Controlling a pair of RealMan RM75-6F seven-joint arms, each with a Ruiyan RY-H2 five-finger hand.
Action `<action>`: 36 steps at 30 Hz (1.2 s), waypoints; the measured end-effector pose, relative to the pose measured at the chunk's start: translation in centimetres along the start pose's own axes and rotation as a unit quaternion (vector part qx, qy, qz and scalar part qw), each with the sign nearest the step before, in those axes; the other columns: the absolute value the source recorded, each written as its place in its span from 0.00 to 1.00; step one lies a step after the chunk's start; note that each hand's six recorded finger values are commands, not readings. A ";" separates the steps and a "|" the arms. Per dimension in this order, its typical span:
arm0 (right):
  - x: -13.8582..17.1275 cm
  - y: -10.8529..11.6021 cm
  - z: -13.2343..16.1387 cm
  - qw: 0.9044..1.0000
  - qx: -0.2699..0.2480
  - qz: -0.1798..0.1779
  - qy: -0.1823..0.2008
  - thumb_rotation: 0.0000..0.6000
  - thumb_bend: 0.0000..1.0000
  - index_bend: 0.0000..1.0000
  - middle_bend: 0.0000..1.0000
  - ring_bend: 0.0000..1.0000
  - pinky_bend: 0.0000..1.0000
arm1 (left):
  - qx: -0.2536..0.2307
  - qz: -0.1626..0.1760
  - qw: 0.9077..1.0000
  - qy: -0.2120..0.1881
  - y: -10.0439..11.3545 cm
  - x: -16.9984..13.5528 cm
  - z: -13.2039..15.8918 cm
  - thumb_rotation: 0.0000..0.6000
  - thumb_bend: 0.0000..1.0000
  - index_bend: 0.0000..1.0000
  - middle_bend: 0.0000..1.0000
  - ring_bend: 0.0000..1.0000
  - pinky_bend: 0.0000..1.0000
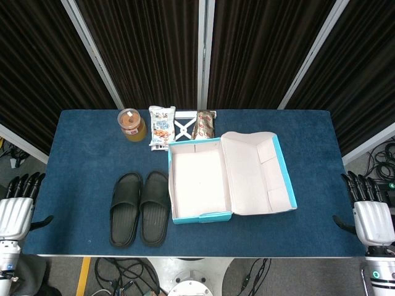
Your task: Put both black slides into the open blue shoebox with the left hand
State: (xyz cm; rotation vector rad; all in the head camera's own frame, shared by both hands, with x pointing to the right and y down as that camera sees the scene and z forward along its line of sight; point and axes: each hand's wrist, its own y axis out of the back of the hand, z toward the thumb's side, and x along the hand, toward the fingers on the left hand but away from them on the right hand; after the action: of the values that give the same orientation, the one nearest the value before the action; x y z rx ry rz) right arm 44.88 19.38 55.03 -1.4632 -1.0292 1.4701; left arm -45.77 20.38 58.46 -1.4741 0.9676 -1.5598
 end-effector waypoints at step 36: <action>0.1 1.6 -1.0 1.000 0.003 -0.012 -0.001 1.00 0.02 0.00 0.02 0.00 0.00 | -0.084 -0.150 0.968 -0.182 -0.7 10.9 14.6 1.00 0.00 0.10 0.13 0.68 0.80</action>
State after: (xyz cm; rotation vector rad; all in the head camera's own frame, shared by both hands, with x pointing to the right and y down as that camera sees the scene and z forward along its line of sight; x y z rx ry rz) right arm 45.90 18.90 53.54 -1.4412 -1.0391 1.4563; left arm -31.59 10.43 64.29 -2.0175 0.6955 -1.3610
